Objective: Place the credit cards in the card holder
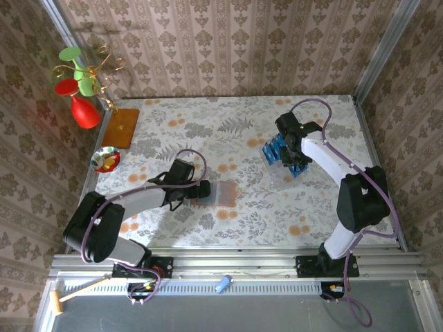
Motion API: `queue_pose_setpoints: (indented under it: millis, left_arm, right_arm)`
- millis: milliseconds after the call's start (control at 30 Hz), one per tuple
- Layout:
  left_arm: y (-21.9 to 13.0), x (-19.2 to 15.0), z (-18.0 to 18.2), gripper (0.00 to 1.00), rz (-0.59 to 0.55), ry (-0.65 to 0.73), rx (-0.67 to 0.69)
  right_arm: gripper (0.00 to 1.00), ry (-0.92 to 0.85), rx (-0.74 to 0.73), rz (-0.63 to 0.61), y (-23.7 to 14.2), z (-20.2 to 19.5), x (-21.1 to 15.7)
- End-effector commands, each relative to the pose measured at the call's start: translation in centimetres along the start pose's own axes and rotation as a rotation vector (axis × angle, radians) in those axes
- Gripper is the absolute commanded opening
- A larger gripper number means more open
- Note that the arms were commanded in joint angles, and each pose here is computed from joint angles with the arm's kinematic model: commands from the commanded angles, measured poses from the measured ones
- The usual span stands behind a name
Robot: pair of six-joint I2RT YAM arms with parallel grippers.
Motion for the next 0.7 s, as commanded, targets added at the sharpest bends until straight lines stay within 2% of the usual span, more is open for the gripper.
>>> queue_pose_setpoints:
  millis: [0,167,467,667]
  left_arm:
    - [0.5,-0.1,0.0,1.00,0.009,-0.012,0.001]
    - [0.5,-0.1,-0.2,1.00,0.010,-0.009,0.000]
    - [0.5,0.0,-0.3,1.00,0.011,-0.006,-0.003]
    - [0.5,0.1,-0.4,1.00,0.011,-0.005,-0.004]
  right_arm:
    - [0.31,-0.009,0.030,0.005,0.2,0.3,-0.2]
    - [0.26,-0.011,0.040,0.008,0.4,0.5,-0.3]
    - [0.28,0.001,0.025,-0.044,-1.5,-0.2,0.1]
    - [0.30,-0.018,-0.040,-0.043,-2.1,-0.8,0.5]
Point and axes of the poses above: each hand's point on the last joint's axis, 136 mm out from that joint toward the fingers, its own y axis out along the fingers, its own z axis along the line the jaws close on, x = y × z, the point moved 10 cm from there along -y, back along the fingers, and after that the axes turned 14 degrees about -y, right-handed, at the moved point
